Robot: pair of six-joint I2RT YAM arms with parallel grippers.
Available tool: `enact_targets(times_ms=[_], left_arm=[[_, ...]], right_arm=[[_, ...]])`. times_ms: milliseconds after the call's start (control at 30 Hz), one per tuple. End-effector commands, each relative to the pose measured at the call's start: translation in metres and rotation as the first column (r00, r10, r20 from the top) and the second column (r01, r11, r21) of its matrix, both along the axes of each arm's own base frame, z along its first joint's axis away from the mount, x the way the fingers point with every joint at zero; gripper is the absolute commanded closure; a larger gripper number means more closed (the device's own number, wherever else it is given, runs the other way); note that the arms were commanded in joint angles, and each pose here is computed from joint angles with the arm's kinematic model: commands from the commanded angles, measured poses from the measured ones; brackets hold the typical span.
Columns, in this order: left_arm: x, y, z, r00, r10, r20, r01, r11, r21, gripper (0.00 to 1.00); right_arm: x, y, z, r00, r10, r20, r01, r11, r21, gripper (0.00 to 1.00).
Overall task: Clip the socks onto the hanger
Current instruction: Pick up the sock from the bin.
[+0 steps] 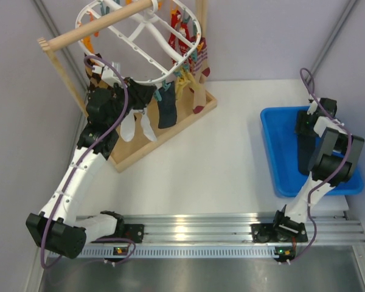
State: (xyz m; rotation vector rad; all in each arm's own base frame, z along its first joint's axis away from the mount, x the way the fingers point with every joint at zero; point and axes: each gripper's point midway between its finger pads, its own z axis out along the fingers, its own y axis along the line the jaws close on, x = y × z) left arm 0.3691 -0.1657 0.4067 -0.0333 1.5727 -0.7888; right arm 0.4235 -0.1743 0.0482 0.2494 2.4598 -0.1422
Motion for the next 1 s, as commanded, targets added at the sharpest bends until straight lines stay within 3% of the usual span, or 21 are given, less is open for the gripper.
enact_targets(times_ms=[0,300,367,633,867,967], left_arm=[[-0.003,0.004,0.014,0.999,0.008,0.052,-0.007,1.000,-0.018,1.00],[-0.001,0.007,0.018,0.998,0.018,0.061,-0.018,1.000,0.000,1.00],[-0.001,0.008,0.017,0.998,0.021,0.061,-0.022,1.000,0.004,1.00],[-0.002,0.010,0.017,0.998,0.023,0.059,-0.024,1.000,0.015,1.00],[-0.001,0.010,0.016,0.998,0.023,0.058,-0.024,1.000,0.020,1.00],[-0.001,0.009,0.016,0.998,0.017,0.058,-0.018,1.000,0.019,1.00]], right_arm=[[0.029,-0.021,0.011,0.998,-0.018,0.064,0.021,0.999,-0.045,0.37],[-0.002,0.015,-0.016,0.977,0.200,-0.069,-0.196,0.979,0.060,0.60],[-0.016,0.025,-0.020,0.960,0.261,-0.102,-0.253,0.964,0.087,0.61],[-0.054,0.070,-0.011,0.844,0.531,-0.079,-0.512,0.840,0.182,0.59],[-0.039,0.067,0.031,0.873,0.483,0.062,-0.487,0.862,0.141,0.45],[-0.034,0.063,0.040,0.875,0.476,0.089,-0.484,0.867,0.123,0.43]])
